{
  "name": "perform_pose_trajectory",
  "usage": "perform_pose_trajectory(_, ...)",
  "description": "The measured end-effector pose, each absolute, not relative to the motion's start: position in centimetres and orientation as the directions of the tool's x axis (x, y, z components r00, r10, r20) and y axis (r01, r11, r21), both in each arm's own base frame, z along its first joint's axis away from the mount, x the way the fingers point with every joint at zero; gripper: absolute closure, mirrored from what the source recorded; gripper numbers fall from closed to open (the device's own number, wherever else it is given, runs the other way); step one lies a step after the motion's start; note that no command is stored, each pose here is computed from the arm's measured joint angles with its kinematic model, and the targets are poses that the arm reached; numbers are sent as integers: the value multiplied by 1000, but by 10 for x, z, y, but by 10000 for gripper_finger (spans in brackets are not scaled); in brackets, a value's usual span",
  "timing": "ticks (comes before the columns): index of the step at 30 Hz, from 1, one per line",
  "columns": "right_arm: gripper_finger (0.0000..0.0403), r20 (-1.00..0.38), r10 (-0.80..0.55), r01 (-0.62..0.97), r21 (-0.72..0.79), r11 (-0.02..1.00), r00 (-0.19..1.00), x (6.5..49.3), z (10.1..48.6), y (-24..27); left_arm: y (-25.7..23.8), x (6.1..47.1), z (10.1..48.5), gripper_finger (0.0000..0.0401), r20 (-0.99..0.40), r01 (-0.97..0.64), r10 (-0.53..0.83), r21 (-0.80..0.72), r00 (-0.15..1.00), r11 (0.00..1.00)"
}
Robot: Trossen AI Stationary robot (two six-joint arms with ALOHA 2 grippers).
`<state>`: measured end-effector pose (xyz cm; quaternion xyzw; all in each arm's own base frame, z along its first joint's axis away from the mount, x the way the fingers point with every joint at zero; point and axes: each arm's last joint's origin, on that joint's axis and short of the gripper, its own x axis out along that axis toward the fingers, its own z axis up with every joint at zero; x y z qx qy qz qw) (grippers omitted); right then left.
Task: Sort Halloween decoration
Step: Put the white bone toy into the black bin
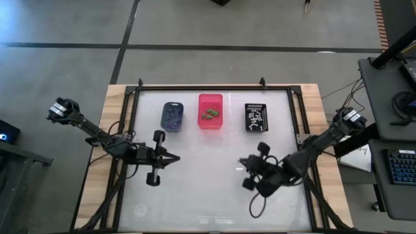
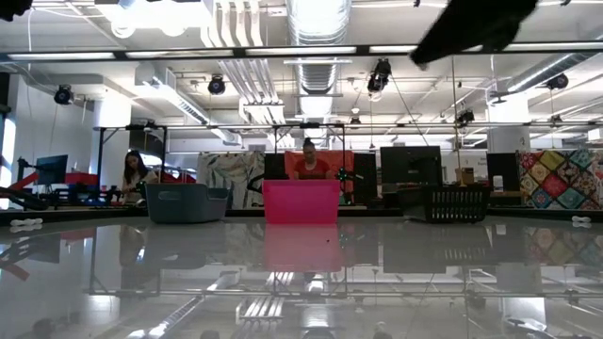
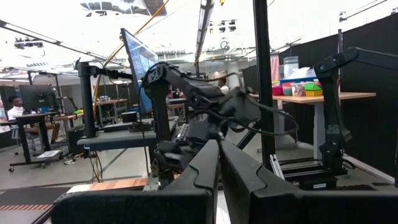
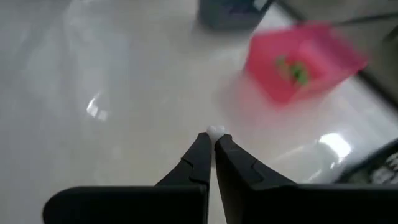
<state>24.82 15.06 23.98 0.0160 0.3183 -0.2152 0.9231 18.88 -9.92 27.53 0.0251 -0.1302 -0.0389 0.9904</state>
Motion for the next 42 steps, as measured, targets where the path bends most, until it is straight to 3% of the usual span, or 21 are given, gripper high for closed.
perform_pose_trajectory(4, 394, -528, -501, 532, -106, 840, 686, 260, 247, 124, -99, 189, 275, 401, 257, 70, -83, 59, 963, 996)
perform_pose_trajectory(10, 394, -583, -576, 679, -55, 732, 573, 278, 248, 61, -99, 189, 276, 401, 259, 70, -83, 58, 962, 996)
perform_pose_trajectory(17, 394, -750, -476, 748, 38, 662, 460, 284, 244, -30, -99, 189, 276, 401, 261, 70, -82, 57, 962, 996)
perform_pose_trajectory(24, 394, -896, -232, 783, 177, 597, 379, 258, 235, -101, -99, 189, 276, 401, 261, 73, -83, 48, 962, 996)
perform_pose_trajectory(28, 394, -954, -182, 869, 127, 479, 240, 233, 230, -123, -99, 189, 276, 401, 261, 73, -82, 46, 962, 996)
perform_pose_trajectory(31, 394, -961, -180, 899, 119, 421, 212, 226, 227, -130, -99, 189, 276, 401, 261, 73, -82, 46, 962, 996)
perform_pose_trajectory(42, 394, -954, -230, 904, 81, 419, 192, 225, 225, -133, -97, 189, 275, 401, 250, 1, -8, 27, 968, 1000)
